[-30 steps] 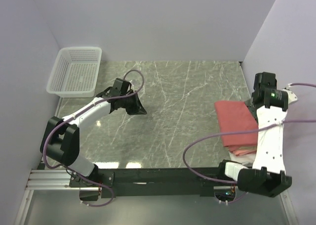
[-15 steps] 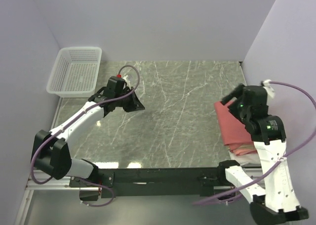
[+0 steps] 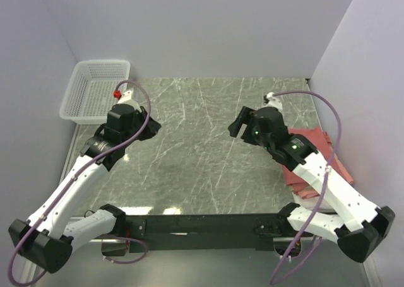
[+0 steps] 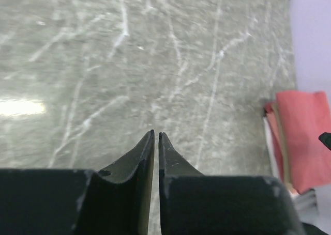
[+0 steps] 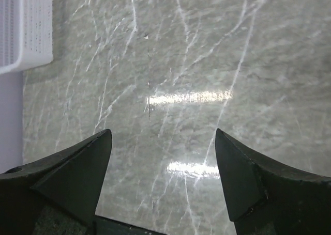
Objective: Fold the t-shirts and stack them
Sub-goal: Reset both grippers
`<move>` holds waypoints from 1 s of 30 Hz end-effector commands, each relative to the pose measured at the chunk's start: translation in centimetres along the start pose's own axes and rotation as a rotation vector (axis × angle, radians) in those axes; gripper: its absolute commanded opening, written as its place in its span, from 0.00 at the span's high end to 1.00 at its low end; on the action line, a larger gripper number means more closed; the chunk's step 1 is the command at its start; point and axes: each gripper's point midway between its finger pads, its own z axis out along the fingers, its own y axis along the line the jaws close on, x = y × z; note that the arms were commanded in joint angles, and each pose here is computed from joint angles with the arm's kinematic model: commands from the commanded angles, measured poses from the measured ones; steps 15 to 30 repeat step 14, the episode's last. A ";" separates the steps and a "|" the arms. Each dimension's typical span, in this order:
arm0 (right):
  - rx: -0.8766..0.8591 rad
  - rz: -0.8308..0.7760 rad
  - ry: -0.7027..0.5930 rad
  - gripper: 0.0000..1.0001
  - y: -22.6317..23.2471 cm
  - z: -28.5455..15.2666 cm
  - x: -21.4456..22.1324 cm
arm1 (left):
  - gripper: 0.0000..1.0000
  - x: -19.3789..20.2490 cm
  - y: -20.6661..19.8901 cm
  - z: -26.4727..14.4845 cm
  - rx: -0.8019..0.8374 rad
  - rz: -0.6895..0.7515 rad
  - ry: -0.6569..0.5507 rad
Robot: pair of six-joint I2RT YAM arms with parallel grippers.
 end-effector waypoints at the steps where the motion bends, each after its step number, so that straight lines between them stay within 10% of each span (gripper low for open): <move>1: -0.043 -0.047 -0.082 0.13 1.9 1.7 -0.9 | 0.86 -0.5 2.8 -0.6 -0.107 0.034 -0.068; 30: -0.038 -0.082 -0.173 0.12 2.1 3.0 -1.7 | 0.84 -1.8 3.6 -1.1 -0.127 0.076 -0.110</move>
